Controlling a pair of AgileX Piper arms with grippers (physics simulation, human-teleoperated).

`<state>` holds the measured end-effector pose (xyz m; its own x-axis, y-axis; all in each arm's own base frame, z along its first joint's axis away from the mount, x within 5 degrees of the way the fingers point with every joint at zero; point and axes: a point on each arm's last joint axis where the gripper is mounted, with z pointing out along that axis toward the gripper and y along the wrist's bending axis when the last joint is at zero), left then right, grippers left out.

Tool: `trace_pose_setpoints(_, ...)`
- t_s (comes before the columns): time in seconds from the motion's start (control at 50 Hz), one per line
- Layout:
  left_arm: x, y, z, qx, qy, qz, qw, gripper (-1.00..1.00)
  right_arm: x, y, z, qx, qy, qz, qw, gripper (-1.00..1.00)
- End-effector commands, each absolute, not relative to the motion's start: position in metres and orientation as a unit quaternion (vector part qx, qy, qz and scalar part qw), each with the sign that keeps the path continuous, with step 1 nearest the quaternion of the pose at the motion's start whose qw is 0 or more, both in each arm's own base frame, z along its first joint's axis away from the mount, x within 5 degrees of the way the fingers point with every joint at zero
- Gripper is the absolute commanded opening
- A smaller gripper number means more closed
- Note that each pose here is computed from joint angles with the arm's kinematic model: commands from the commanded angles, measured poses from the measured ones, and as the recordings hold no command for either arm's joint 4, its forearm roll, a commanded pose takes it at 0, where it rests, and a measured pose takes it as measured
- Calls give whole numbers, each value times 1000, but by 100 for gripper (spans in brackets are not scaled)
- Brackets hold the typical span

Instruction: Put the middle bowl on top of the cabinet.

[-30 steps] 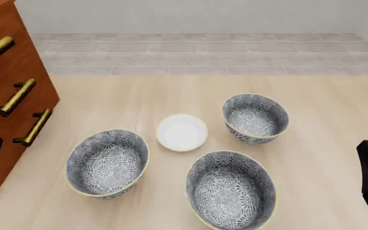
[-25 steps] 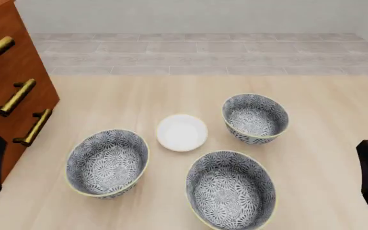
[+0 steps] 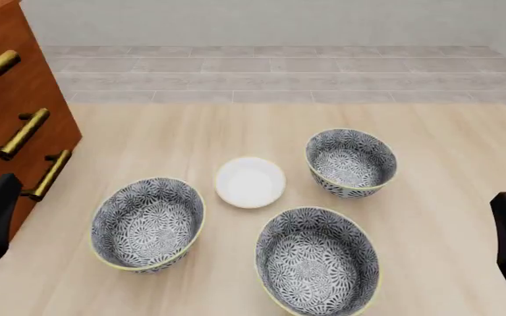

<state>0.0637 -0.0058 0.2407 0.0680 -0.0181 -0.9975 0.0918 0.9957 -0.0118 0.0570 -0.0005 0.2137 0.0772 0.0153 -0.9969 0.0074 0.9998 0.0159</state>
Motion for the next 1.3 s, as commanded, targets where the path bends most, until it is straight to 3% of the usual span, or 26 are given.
trace_pose_setpoints(0.02, 75, -11, 256, 42, 685, -63, 724, 100, 57, -1, 214, 9, 680, 3, 733, 100)
trace_pose_setpoints(0.32, 101, -19, 270, 42, 712, -90, 695, 100, 57, -1, 213, 10, 680, 3, 733, 100)
trace_pose_setpoints(0.76, 125, -17, 254, 1, 766, -87, 637, 100, 57, -1, 214, 15, 679, 4, 734, 100)
trace_pose_setpoints(1.3, 98, -13, 256, -26, 790, -99, 604, 100, 58, -1, 213, 15, 679, 8, 734, 100)
